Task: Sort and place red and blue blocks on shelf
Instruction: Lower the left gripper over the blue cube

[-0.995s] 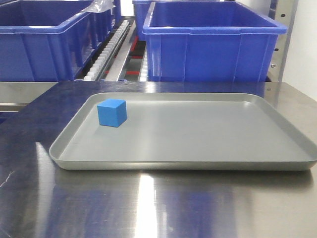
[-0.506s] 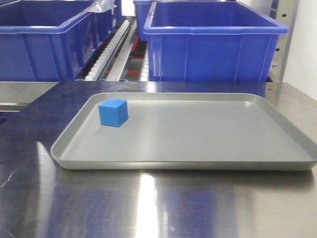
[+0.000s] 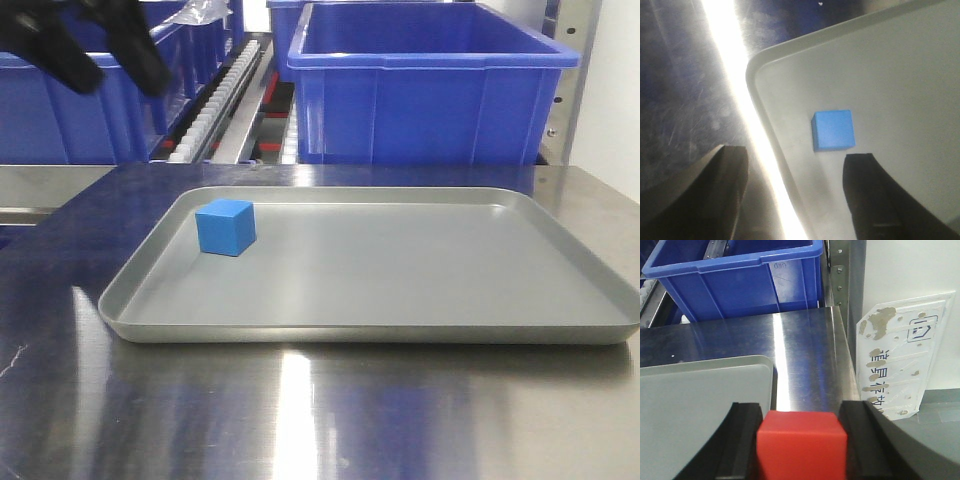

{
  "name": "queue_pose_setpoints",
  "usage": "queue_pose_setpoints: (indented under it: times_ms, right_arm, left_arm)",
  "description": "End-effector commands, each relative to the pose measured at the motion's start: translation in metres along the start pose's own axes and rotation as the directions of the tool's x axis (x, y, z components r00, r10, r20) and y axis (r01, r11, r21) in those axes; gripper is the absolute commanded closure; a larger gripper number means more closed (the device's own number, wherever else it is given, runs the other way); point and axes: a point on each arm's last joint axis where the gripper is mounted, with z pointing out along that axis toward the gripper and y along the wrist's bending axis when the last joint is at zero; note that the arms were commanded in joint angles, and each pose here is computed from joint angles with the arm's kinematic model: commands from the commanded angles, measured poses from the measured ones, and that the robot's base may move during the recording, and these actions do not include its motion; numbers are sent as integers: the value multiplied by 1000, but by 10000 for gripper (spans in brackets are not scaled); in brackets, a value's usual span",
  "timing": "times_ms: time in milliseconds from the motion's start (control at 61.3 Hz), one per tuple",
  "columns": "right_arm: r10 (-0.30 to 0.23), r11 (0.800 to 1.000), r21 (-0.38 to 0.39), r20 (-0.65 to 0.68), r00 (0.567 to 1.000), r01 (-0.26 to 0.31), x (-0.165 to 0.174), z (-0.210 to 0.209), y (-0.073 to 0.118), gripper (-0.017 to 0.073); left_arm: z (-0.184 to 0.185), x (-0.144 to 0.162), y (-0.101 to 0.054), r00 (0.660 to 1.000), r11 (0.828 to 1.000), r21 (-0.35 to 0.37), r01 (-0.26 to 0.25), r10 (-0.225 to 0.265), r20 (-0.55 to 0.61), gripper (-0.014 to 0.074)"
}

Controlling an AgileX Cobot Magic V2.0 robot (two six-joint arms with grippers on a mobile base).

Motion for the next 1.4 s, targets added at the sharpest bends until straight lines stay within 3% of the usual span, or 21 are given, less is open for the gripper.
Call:
queue_pose_setpoints:
  times_ms: [0,391,734,1386]
  right_arm:
    - [-17,1000,-22,115,993,20,-16,-5,3,501]
    - [-17,1000,-22,115,993,20,-16,-5,3,501]
    - [-17,1000,-22,115,993,20,-16,-5,3,501]
    - [-17,1000,-22,115,993,20,-16,-5,3,501]
  left_arm:
    - [-5,-21,-8,995,999,5,-33,32,96,105]
    - [28,-30,-24,996,997,36,-64,62,60,104]
    - [32,-28,-25,997,997,40,-60,58,45,48]
    - [57,-26,-32,1000,998,55,-2,1,26,34]
